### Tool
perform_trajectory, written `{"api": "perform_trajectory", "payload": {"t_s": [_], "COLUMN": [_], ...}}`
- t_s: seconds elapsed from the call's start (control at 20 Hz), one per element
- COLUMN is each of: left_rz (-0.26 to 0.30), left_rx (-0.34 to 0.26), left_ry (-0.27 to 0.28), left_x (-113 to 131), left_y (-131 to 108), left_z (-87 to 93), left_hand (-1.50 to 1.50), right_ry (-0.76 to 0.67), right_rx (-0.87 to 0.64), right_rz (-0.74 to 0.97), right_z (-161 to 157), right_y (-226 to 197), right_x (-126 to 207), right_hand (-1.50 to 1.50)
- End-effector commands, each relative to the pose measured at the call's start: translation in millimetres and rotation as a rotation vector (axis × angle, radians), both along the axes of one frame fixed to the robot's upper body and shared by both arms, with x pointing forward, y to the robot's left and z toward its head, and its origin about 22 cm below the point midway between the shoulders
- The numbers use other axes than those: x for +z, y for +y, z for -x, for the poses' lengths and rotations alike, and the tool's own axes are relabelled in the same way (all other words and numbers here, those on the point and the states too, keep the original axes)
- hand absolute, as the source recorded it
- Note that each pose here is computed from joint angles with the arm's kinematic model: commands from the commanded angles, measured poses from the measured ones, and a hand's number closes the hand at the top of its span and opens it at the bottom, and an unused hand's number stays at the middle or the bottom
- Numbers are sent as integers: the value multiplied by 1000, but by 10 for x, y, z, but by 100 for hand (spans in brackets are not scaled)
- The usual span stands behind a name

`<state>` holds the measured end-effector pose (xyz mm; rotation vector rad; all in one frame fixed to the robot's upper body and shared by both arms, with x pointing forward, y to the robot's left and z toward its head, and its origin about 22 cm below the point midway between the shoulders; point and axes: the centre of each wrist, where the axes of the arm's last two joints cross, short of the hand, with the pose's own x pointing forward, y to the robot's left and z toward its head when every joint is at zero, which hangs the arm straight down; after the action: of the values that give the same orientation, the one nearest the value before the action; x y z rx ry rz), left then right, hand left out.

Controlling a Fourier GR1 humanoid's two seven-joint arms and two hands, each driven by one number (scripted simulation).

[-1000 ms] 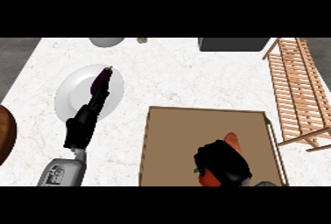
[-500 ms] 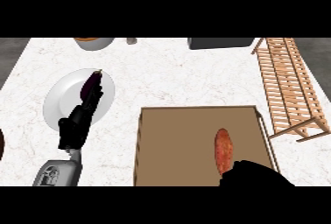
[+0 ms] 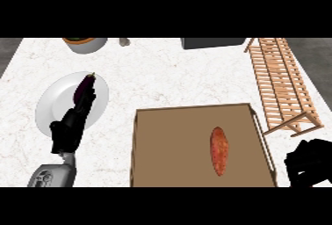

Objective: Pick the bell pepper from the tray and place it in the tiered shelf

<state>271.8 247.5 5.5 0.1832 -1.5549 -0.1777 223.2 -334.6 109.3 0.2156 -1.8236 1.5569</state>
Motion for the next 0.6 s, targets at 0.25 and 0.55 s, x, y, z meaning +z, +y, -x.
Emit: {"api": "perform_trajectory", "payload": {"t_s": [0.25, 0.55], "left_rz": [5, 10], "left_rx": [-32, -63], "left_ry": [-13, -19], "left_x": [23, 44], "left_y": [-63, -157], "left_z": [18, -54], "left_hand": [0, 0], "right_ry": [-127, -193], "right_rx": [-119, -240], "right_rz": [-285, -376], "right_z": [-140, -4], "right_y": [-1220, -1800], "right_x": [991, 1556], "right_hand": [150, 150]}}
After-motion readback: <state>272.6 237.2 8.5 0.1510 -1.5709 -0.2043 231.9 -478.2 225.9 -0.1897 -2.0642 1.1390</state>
